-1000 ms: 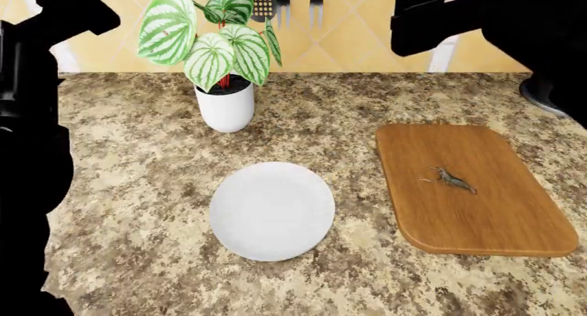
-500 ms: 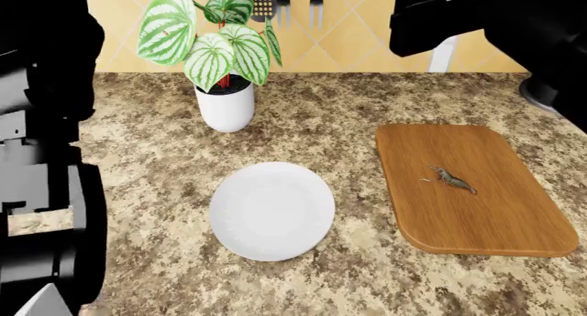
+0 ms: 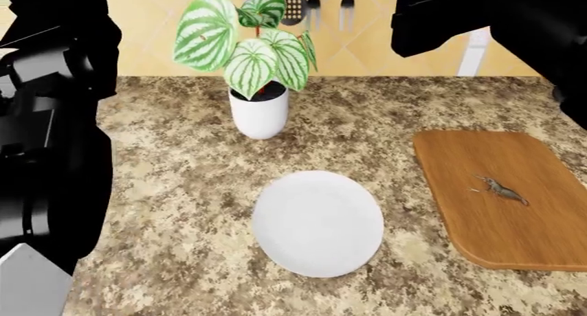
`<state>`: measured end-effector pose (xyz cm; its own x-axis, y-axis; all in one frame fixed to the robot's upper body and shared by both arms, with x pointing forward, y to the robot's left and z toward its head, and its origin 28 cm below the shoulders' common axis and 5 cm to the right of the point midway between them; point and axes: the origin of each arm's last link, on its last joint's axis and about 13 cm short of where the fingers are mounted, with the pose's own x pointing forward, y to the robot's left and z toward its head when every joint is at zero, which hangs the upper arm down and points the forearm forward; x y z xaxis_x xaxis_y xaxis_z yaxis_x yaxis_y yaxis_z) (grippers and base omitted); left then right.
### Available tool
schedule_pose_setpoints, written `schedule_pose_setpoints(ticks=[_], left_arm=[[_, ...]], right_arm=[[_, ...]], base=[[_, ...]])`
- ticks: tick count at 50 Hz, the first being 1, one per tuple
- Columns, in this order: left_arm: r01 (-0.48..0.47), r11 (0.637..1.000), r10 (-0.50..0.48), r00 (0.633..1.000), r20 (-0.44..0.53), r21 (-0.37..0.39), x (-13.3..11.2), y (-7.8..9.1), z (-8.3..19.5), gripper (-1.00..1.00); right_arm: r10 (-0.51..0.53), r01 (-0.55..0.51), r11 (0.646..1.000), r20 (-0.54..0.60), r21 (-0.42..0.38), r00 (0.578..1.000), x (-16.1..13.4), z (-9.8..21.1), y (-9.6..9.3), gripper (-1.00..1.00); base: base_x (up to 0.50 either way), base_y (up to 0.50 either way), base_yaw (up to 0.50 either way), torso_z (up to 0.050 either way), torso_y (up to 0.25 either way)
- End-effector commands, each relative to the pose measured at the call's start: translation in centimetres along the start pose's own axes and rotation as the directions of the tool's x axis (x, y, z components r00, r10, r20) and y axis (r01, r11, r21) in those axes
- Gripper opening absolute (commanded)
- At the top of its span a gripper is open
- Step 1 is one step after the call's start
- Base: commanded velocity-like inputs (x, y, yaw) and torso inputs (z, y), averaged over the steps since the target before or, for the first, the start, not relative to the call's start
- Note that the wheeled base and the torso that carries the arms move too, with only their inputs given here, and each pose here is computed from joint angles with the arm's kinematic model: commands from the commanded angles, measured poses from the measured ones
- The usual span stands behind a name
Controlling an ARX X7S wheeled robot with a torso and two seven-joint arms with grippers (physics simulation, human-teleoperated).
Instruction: Pick the shrimp from the plate and place it on the cutting board. Then pick the condiment bottle from the cabinet and place it next to the cutting board.
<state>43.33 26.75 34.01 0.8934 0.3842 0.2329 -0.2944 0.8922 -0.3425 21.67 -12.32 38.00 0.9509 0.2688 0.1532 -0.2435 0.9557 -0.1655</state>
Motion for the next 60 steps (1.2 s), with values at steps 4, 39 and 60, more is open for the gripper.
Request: schedule_pose_setpoints(ticks=[4, 39, 60], left_arm=[[0.208, 0.977, -0.206, 0.978, -0.032, 0.056, -0.3, -1.6, -0.1, 1.0], [0.472, 0.835, -0.456, 0.881, -0.125, 0.282, -1.5, -4.7, -1.1, 1.0], [0.439, 0.859, -0.423, 0.898, -0.121, 0.261, -1.5, -4.6, -1.1, 1.0]], right_arm=[[-0.016, 0.016, 1.0, 0.018, -0.022, 1.0, -0.5, 0.3, -0.2, 1.0], [-0.055, 0.055, 0.998, 0.07, 0.0, 0.996, -1.6, 1.2, -0.1, 1.0], [-0.075, 0.076, 0.997, 0.174, -0.001, 0.982, -2.4, 2.4, 0.0, 1.0]], base=[[0.19, 0.5, 0.0, 0.0, 0.0], [0.16, 0.37, 0.0, 0.0, 0.0], [0.2, 0.0, 0.0, 0.0, 0.0]])
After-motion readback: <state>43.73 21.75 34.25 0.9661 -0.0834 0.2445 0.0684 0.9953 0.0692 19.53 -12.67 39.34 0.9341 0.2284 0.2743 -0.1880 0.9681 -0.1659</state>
